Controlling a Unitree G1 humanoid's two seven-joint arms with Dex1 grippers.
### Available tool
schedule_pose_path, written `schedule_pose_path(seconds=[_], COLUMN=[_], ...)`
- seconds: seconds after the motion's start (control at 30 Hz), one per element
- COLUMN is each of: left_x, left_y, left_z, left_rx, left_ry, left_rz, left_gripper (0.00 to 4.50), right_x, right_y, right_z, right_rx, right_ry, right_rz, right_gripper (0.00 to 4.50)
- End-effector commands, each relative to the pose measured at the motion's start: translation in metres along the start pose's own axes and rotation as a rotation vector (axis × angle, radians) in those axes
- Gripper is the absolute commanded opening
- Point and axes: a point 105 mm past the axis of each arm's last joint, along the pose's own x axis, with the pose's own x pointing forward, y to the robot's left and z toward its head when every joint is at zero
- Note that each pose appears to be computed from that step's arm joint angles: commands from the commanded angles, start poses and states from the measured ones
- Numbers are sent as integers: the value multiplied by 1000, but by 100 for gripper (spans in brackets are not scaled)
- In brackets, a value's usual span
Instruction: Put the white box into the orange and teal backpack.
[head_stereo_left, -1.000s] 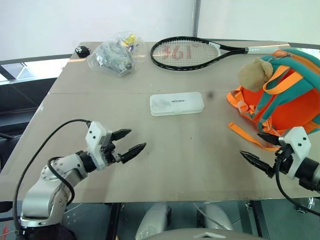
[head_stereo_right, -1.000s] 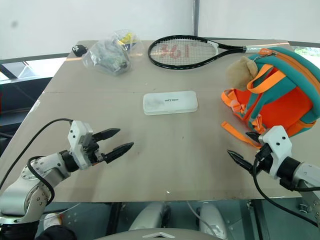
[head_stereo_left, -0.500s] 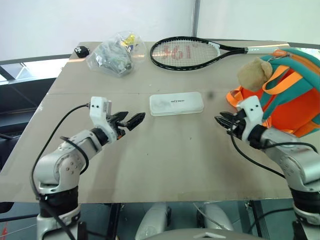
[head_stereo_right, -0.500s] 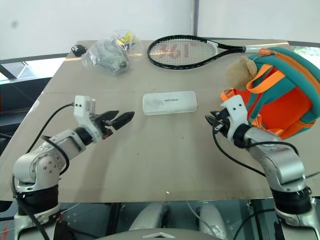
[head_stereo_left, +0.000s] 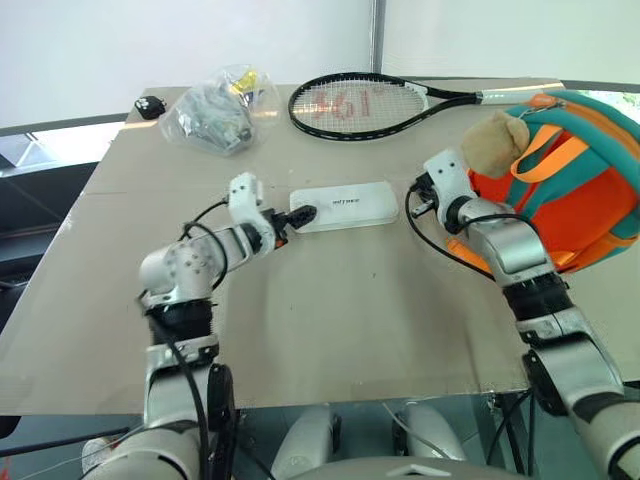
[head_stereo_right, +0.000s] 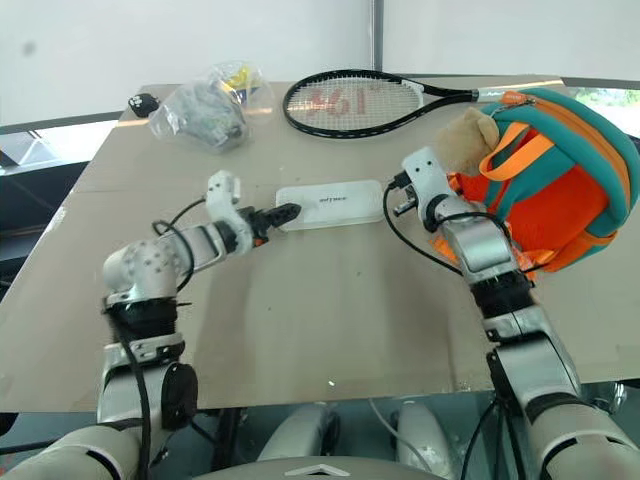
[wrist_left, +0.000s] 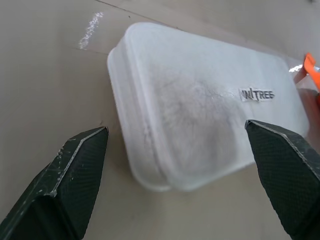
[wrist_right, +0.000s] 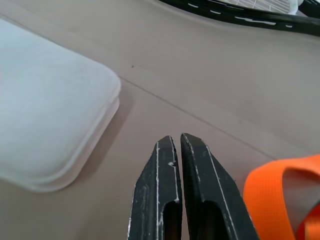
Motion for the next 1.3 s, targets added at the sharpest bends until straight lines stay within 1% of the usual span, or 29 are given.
schedule_pose_path(seconds=[0.03,0.1,0.2,0.37,0.4,0.43,0.5,0.53,0.57,0.6,0.63,0.73,0.87,1.07,1.2,1.3], left_x=[13,17,18,9,6,5,1,-1,-3,-4,-7,-19,-43,-76,-83,-74], left_y=[8,10,5,-11,-13,-14,-13,-13,-14,-15,-16,-20,-25,-30,-33,-34], left_z=[-9,-14,-16,-11,-11,-11,-13,-14,-15,-16,-18,-26,-49,-80,-85,-81], left_rx=[21,16,-61,-135,-150,-161,-157,-158,-160,-166,-170,-191,-216,-243,-221,-221], left_ry=[30,45,37,26,24,23,26,28,29,29,34,53,107,172,182,144], left_rz=[15,9,-54,-193,-207,-216,-217,-221,-224,-229,-238,-269,-307,-347,-358,-339], left_gripper=[450,450,450,450,410,397,344,293,251,230,197,142,118,102,98,98], right_x=[13,18,19,15,13,12,8,6,4,2,-1,-14,-37,-61,-66,-67], right_y=[11,25,42,52,52,53,54,54,54,55,56,59,63,71,78,81], right_z=[7,12,17,18,18,17,17,17,17,16,15,11,1,-3,-5,-7], right_rx=[-56,-54,-63,-86,-86,-85,-92,-97,-100,-103,-103,-101,-93,-87,-90,-96], right_ry=[-34,-69,-108,-150,-155,-157,-166,-171,-173,-176,-179,-181,-175,-168,-158,-148], right_rz=[49,128,229,292,301,307,315,321,324,330,338,355,367,396,437,453], right_gripper=[3,3,3,3,0,0,0,0,0,0,0,0,0,0,0,0])
